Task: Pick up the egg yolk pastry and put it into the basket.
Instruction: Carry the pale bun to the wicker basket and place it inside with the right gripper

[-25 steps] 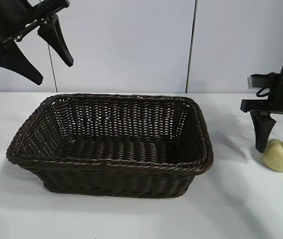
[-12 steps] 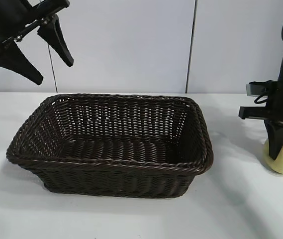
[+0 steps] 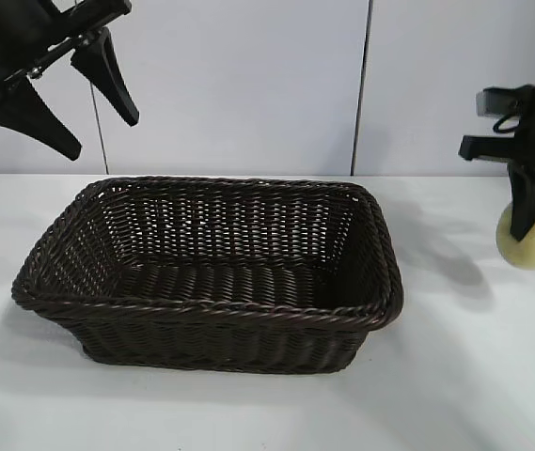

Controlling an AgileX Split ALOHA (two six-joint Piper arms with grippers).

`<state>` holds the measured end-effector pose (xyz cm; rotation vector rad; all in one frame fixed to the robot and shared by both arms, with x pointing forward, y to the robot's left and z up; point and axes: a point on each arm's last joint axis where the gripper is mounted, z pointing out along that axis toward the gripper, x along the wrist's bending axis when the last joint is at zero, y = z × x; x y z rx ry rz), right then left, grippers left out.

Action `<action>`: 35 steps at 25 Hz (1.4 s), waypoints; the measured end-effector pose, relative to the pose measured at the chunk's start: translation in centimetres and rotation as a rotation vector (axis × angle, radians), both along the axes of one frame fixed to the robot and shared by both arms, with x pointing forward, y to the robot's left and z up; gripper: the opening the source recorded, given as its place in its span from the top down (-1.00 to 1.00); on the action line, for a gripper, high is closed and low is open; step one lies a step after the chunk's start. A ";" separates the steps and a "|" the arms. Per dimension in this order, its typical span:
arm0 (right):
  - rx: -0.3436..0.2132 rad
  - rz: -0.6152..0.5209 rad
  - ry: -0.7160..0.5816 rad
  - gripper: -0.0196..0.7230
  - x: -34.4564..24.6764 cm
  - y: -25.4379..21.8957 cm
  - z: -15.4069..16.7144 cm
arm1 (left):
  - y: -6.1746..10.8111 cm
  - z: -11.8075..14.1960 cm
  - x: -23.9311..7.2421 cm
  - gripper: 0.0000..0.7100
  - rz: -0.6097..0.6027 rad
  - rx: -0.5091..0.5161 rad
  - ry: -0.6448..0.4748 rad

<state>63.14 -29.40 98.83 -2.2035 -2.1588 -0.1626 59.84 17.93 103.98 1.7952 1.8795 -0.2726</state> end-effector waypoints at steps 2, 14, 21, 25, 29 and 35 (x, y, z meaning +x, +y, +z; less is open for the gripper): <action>0.030 0.010 -0.044 0.80 -0.4 0.3 1.8 | 0.0 0.0 0.0 -0.27 0.000 0.000 0.000; 0.119 0.030 -0.208 0.81 -2.6 1.2 7.9 | 0.0 0.0 0.0 -0.27 0.000 0.000 0.000; 0.202 0.076 -0.223 0.81 -2.6 2.9 8.2 | 0.0 0.0 0.0 -0.27 0.000 0.000 0.000; 0.218 0.176 -0.229 0.81 -3.0 6.7 8.2 | 0.0 0.0 0.0 -0.27 0.000 0.000 0.000; 0.238 0.287 -0.247 0.81 -3.9 11.1 8.3 | 0.0 0.0 0.0 -0.27 0.000 0.000 0.000; 0.256 0.417 -0.248 0.81 -5.8 16.2 8.4 | 0.0 0.0 0.0 -0.27 0.000 0.000 0.000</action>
